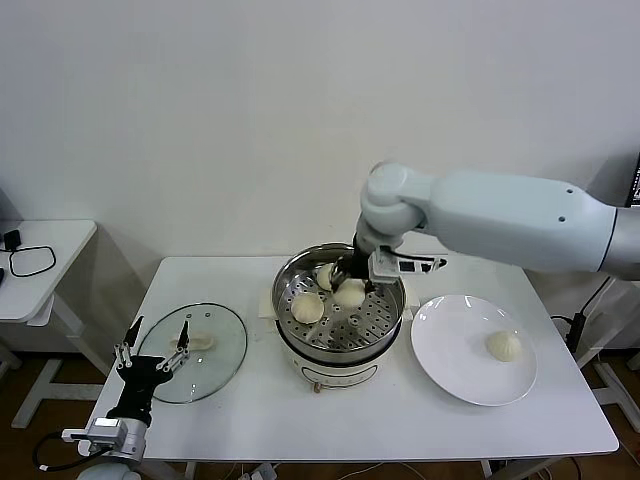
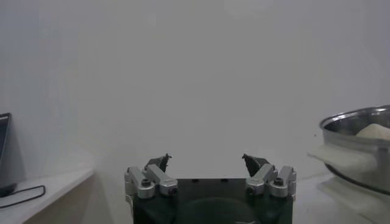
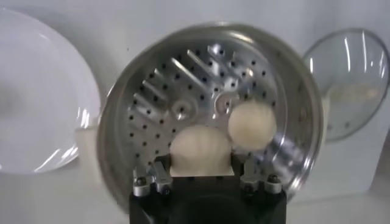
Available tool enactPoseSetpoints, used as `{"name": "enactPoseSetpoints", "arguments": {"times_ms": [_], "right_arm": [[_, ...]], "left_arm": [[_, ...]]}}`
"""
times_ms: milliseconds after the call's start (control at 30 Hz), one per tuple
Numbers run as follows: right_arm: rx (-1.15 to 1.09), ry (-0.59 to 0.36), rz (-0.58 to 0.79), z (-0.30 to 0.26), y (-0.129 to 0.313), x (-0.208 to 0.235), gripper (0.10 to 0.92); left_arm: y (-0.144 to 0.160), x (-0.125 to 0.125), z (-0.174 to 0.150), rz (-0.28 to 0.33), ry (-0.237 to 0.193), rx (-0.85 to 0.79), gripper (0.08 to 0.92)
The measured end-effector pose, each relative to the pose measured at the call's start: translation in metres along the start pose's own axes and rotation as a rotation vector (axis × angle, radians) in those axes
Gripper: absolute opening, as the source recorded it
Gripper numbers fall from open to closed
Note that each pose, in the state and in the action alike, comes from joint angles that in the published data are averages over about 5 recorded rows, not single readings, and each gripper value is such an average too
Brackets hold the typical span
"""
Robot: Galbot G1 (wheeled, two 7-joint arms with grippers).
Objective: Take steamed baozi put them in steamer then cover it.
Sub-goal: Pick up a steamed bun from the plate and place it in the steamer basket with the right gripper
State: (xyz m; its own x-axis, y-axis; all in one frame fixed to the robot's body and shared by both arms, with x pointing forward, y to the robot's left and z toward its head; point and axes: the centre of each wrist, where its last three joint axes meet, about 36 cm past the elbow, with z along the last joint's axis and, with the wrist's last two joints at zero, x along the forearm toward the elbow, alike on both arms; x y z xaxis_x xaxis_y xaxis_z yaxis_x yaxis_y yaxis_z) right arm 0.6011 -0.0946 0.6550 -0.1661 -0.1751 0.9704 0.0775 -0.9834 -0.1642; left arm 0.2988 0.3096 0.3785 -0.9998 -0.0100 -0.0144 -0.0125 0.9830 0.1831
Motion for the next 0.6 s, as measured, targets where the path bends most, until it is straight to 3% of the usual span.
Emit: {"name": "enactPoseSetpoints", "arguments": {"times_ms": [600], "right_arm": [[0.059, -0.103, -0.004, -0.028, -0.015, -0.040, 0.670]], "left_arm": [[0.001, -0.002, 0.004, -0.002, 0.009, 0.000, 0.823]]}}
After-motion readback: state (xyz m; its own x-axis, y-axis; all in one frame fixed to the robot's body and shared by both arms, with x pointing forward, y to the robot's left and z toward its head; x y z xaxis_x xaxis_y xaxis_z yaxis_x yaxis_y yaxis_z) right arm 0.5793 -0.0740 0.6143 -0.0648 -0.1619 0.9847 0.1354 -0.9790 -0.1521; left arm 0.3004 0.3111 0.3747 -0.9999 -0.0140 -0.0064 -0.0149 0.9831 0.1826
